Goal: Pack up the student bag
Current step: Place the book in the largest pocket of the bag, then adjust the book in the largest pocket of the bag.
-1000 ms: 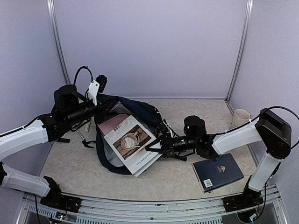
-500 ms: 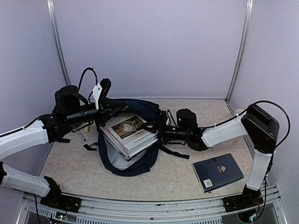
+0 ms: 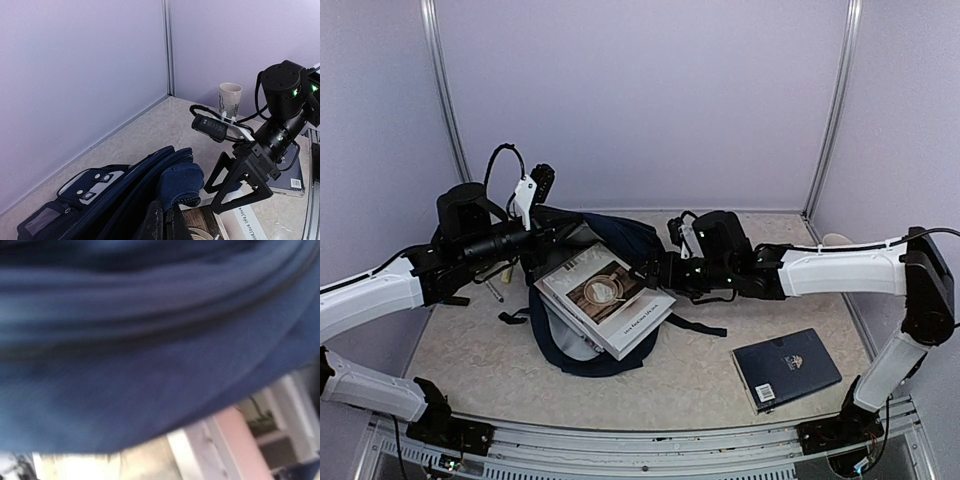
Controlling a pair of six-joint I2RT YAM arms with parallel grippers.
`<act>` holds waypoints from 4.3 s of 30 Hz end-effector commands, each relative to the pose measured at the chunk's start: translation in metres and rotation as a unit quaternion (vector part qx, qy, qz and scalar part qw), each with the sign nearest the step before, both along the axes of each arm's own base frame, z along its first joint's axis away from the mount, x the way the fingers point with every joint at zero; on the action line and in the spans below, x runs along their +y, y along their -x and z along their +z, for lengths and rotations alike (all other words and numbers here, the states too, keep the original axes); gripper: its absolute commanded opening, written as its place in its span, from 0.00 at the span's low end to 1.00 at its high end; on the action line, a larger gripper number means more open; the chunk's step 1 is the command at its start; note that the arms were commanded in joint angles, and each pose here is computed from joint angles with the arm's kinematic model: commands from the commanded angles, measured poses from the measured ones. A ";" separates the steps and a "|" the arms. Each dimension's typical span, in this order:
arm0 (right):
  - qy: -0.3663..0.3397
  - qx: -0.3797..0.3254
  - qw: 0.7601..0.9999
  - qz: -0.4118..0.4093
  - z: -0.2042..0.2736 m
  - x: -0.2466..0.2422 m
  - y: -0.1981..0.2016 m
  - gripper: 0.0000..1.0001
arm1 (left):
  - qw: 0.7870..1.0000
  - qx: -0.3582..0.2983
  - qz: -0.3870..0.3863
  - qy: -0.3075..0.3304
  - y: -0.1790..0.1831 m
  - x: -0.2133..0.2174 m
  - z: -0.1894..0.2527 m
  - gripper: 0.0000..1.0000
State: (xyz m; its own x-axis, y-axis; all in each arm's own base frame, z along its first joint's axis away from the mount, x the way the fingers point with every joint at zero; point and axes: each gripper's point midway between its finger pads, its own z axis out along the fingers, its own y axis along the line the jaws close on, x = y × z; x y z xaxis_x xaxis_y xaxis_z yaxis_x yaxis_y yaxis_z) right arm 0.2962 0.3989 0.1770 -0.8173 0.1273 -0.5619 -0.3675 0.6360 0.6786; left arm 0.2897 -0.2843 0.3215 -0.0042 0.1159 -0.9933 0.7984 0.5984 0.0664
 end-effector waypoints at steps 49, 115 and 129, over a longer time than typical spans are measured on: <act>0.511 -0.469 0.691 0.203 -0.019 0.097 0.012 0.87 | 0.987 -0.080 -0.129 0.044 0.050 -0.028 0.056 0.00; 0.357 -0.463 0.719 0.375 -0.030 0.130 0.079 0.97 | 0.945 0.110 0.268 -0.154 -0.028 0.094 -0.082 0.00; 0.420 -0.459 0.736 0.267 -0.026 0.128 0.030 0.93 | 0.983 0.122 0.121 -0.061 0.011 0.008 -0.032 0.00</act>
